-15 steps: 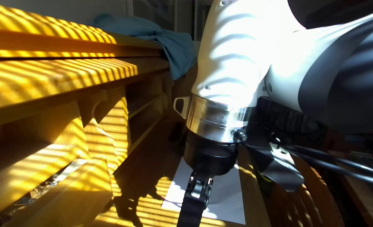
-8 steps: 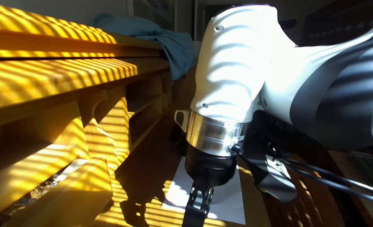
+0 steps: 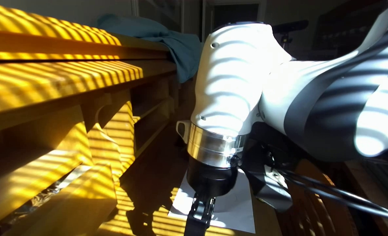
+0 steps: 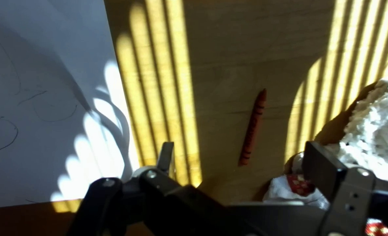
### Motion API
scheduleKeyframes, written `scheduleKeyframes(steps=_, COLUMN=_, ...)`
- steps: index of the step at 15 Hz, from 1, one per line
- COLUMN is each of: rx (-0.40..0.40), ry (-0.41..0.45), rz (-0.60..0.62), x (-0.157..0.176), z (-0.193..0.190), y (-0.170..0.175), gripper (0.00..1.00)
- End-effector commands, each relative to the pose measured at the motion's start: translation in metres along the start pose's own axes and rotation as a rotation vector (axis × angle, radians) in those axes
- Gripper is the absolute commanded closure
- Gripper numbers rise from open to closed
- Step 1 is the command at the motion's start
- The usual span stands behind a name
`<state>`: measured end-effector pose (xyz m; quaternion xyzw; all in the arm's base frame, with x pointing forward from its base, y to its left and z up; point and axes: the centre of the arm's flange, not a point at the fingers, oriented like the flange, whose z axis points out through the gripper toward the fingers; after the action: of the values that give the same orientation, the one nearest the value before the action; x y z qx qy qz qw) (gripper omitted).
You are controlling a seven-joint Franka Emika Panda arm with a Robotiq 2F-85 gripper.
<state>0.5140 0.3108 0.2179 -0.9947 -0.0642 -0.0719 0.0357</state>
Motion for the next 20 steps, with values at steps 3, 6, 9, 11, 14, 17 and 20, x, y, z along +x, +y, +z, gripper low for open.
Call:
scheduleKeyframes(steps=3, rx=0.028, ry=0.007, rz=-0.004, x=0.012, z=0.019, y=-0.013, gripper=0.00)
scheduleKeyframes(steps=6, rx=0.023, ry=0.007, rz=-0.022, x=0.015, z=0.028, y=-0.021, gripper=0.00)
scheduleKeyframes(steps=9, rx=0.020, ry=-0.005, rz=-0.037, x=0.016, z=0.036, y=-0.030, gripper=0.00)
scheduleKeyframes(steps=11, rx=0.018, ry=-0.009, rz=-0.045, x=0.016, z=0.043, y=-0.034, gripper=0.00)
scheduleKeyframes(steps=14, rx=0.013, ry=-0.013, rz=-0.047, x=0.016, z=0.050, y=-0.037, gripper=0.00)
scheduleKeyframes(steps=17, rx=0.007, ry=-0.010, rz=-0.051, x=0.016, z=0.056, y=-0.039, gripper=0.00)
scheduleKeyframes(steps=20, rx=-0.011, ry=0.009, rz=-0.087, x=0.017, z=0.061, y=-0.043, gripper=0.00)
